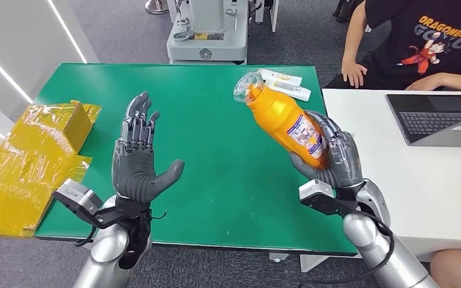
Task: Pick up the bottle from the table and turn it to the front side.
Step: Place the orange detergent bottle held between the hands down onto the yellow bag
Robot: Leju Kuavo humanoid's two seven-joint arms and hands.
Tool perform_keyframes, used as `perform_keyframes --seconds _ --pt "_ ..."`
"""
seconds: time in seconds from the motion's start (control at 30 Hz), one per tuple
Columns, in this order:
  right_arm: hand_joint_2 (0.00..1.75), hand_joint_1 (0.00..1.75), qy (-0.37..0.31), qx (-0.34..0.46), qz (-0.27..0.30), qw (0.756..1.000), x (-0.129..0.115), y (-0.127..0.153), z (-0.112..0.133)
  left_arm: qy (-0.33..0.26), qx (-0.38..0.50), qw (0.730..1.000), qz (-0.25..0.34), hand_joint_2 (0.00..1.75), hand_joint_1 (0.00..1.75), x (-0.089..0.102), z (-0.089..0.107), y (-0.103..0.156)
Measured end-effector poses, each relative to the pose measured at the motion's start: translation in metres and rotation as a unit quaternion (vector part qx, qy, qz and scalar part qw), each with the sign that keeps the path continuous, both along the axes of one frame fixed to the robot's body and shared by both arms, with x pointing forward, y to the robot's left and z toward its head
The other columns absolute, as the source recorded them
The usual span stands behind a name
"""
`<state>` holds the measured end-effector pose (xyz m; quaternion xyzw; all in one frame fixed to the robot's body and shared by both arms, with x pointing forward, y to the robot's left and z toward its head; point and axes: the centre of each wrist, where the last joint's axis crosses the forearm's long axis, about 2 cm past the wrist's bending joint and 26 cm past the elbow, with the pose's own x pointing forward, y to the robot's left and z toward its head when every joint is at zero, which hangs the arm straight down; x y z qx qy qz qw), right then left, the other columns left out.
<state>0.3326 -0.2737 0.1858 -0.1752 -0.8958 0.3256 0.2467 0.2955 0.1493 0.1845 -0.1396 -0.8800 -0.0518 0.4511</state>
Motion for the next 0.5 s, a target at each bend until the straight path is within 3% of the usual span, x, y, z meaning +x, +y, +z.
perform_keyframes --seconds 0.3,0.5 --pt "1.75 1.75 -0.029 0.021 0.03 0.999 0.004 0.019 0.017 0.015 0.003 1.0 -0.022 1.75 0.0 0.002 -0.001 -0.005" --pt "1.75 1.75 -0.03 0.02 0.096 0.995 0.015 0.053 0.035 0.026 0.006 0.998 -0.057 1.75 0.0 0.011 0.007 -0.012"
